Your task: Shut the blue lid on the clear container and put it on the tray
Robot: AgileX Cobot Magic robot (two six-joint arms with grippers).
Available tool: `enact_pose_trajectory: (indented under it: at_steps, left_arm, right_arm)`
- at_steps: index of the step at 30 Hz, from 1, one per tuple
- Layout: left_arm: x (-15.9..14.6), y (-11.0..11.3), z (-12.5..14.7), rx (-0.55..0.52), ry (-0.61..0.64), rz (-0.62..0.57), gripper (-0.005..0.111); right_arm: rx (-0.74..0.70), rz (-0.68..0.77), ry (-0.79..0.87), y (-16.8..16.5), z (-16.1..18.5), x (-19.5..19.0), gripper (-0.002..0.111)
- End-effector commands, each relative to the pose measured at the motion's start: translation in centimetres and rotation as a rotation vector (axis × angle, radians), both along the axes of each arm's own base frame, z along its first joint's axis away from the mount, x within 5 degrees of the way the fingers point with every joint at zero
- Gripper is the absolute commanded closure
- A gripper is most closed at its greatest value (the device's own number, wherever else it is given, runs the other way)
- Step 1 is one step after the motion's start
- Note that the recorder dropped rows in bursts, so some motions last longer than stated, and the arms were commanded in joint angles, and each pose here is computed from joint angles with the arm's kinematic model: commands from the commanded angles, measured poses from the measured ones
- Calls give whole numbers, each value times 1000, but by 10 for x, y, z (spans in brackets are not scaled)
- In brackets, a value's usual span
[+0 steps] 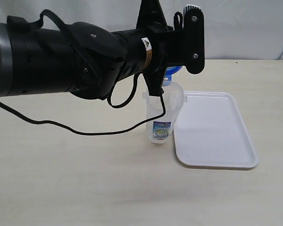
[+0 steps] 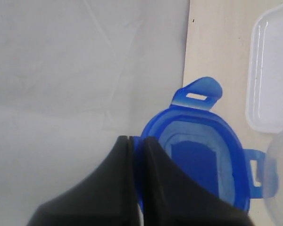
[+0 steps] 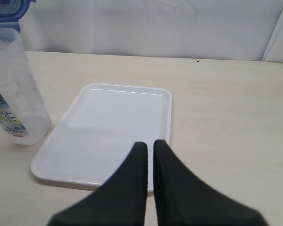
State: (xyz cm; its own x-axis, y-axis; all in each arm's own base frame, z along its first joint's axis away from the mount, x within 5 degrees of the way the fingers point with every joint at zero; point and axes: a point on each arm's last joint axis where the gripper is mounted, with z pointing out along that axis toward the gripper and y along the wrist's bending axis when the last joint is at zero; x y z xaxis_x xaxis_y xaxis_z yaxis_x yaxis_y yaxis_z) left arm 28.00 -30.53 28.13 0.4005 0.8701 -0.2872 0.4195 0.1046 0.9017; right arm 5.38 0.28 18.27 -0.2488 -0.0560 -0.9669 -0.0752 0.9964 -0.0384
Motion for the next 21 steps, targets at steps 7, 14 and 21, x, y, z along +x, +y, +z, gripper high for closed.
enact_pose_trajectory:
  at_steps: [7, 14, 21]
  left_arm:
    - [25, 14, -24, -53, 116, 99, 107]
    - [60, 40, -35, -208, 202, 241, 107]
    - [67, 34, -7, -270, 139, 231, 107]
  right_arm:
    - [-7, -5, -6, -1, 0, 0, 104]
    - [-7, -5, -6, -1, 0, 0, 104]
    - [-7, -5, -6, -1, 0, 0, 104]
